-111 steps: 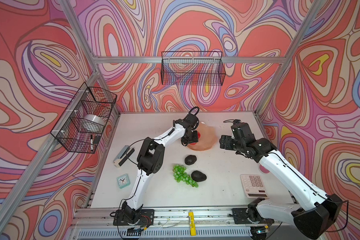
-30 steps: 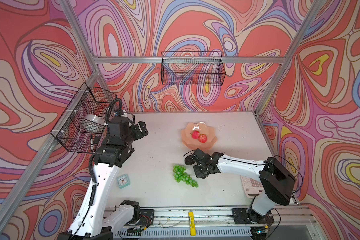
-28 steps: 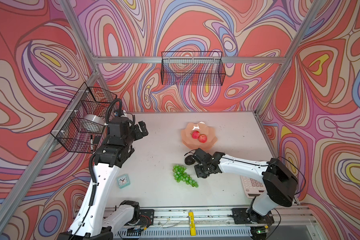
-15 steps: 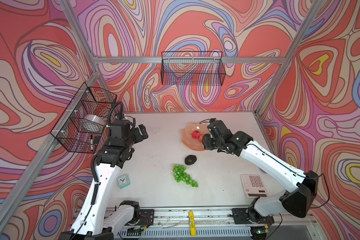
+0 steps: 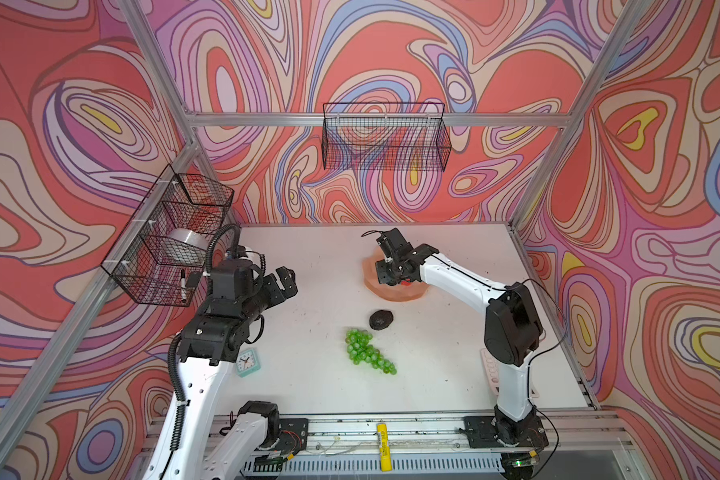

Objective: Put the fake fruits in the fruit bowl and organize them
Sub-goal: 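Set the avocado in the bowl in front of the apples with the right gripper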

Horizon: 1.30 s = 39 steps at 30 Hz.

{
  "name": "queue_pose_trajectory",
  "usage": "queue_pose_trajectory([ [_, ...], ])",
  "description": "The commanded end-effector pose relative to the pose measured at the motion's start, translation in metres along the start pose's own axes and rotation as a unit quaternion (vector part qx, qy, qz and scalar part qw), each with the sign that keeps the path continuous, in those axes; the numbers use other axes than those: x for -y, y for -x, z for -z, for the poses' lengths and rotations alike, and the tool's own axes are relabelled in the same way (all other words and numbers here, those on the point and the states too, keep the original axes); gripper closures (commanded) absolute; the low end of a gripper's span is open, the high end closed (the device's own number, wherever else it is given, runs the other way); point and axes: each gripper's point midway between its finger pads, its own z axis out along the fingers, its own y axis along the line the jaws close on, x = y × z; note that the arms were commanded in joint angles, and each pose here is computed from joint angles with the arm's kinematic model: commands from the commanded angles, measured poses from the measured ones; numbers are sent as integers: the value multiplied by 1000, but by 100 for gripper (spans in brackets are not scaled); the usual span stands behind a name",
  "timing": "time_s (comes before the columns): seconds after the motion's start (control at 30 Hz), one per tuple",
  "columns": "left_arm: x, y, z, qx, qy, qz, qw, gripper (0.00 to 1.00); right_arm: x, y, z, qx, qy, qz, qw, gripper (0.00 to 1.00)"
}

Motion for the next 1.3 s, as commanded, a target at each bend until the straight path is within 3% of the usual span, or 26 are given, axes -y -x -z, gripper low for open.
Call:
queue_pose_trajectory([
  [0.0, -21, -37, 9, -69, 37, 24, 997, 2, -9, 15, -9, 20, 19, 5, 1000, 63],
  [0.3, -27, -89, 16, -156, 23, 71, 985, 7, -13, 4, -35, 2, 24, 4, 1000, 57],
  [0.47, -25, -103, 12, -175, 11, 89, 981, 9, -12, 1, -48, -3, 17, 7, 1000, 56],
  [0.73, -17, -126, -4, -200, -2, 80, 976, 11, -13, 4, -54, -4, 24, 2, 1000, 36],
  [1.0, 10, -167, -25, -245, 5, 37, 969, 11, -15, 51, 15, 68, 48, -12, 996, 17],
  [1.27, 50, -216, -46, -283, -7, -5, 959, 11, 14, 62, 97, 134, 39, -41, 989, 9],
])
